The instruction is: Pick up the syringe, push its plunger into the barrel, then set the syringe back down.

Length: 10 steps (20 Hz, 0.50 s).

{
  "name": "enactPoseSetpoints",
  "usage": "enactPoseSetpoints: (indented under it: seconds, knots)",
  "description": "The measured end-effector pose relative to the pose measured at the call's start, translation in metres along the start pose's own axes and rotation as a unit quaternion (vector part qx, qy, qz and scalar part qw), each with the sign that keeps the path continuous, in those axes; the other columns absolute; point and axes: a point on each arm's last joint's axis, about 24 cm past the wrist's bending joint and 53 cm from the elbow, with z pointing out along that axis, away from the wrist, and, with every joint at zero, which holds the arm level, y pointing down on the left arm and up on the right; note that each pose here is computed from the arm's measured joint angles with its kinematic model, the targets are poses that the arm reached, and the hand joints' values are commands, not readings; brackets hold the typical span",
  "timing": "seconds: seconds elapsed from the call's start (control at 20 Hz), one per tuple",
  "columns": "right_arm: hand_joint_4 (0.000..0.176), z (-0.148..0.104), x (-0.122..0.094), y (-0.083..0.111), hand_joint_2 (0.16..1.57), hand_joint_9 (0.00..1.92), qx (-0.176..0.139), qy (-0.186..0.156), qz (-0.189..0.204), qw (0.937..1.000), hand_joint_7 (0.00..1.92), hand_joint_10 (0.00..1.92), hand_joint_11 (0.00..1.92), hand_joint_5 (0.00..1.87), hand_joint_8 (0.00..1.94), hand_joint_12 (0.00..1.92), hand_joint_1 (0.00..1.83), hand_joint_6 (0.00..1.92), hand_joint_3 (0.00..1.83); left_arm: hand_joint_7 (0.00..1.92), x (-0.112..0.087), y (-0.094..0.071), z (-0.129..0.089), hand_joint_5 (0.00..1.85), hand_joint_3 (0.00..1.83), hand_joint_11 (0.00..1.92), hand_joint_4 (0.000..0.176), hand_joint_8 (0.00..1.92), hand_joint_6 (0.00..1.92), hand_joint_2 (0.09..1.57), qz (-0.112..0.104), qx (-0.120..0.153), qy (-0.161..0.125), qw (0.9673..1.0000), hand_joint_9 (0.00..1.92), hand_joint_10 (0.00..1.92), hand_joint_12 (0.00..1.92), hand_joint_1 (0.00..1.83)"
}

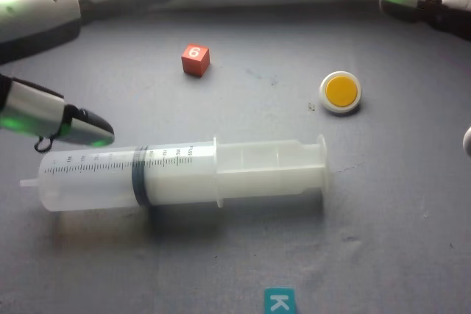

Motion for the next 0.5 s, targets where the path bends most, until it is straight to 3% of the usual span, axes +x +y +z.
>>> enactPoseSetpoints:
  seconds: [0.1, 0.15, 0.25, 0.35, 0.4, 0.5]
  knots:
    - [0.000, -0.004, 0.003, -0.012, 1.06, 0.00, 0.018, -0.004, 0.020, 0.9996, 0.00, 0.00, 0.00, 0.00, 0.00, 0.00, 0.00, 0.00, 0.00, 0.00, 0.006, 0.018, 0.001, 0.00, 0.00, 0.00, 0.000, 0.00, 0.00, 0.94, -0.042, -0.053, 0.000, 0.9977, 0.00, 0.00, 0.37, 0.84]
    - [0.000, -0.008, 0.005, -0.020, 1.06, 0.00, 0.029, -0.003, 0.023, 0.9993, 0.00, 0.00, 0.00, 0.00, 0.00, 0.00, 0.00, 0.00, 0.00, 0.00, 0.010, 0.028, 0.001, 0.00, 0.00, 0.00, 0.000, 0.00, 0.00, 0.91, -0.065, -0.083, 0.002, 0.9944, 0.01, 0.00, 0.43, 0.92]
    - [0.000, -0.010, 0.003, -0.024, 1.06, 0.00, 0.034, -0.002, 0.017, 0.9993, 0.00, 0.00, 0.00, 0.00, 0.00, 0.00, 0.00, 0.00, 0.00, 0.00, 0.021, 0.039, 0.000, 0.00, 0.00, 0.00, 0.000, 0.00, 0.00, 0.94, -0.085, -0.122, 0.012, 0.9888, 0.00, 0.00, 0.29, 0.94]
    - [0.000, -0.010, -0.005, -0.024, 1.07, 0.00, 0.032, -0.014, 0.023, 0.9991, 0.00, 0.00, 0.00, 0.00, 0.00, 0.00, 0.00, 0.00, 0.00, 0.00, 0.042, 0.049, -0.003, 0.00, 0.00, 0.00, 0.000, 0.00, 0.00, 0.93, -0.129, -0.165, 0.032, 0.9772, 0.00, 0.00, 0.22, 0.96]
    - [0.000, -0.011, -0.007, -0.025, 1.07, 0.00, 0.032, -0.017, 0.024, 0.9991, 0.00, 0.00, 0.00, 0.00, 0.00, 0.00, 0.00, 0.00, 0.00, 0.00, 0.048, 0.051, -0.003, 0.00, 0.00, 0.00, 0.000, 0.00, 0.00, 0.91, -0.140, -0.177, 0.039, 0.9734, 0.00, 0.00, 0.25, 0.98]
    - [0.000, -0.010, -0.008, -0.022, 1.06, 0.00, 0.027, -0.020, 0.023, 0.9992, 0.00, 0.00, 0.00, 0.01, 0.00, 0.00, 0.00, 0.00, 0.00, 0.00, 0.064, 0.060, -0.004, 0.00, 0.00, 0.00, 0.000, 0.00, 0.00, 0.93, -0.162, -0.210, 0.057, 0.9624, 0.00, 0.00, 0.10, 0.97]
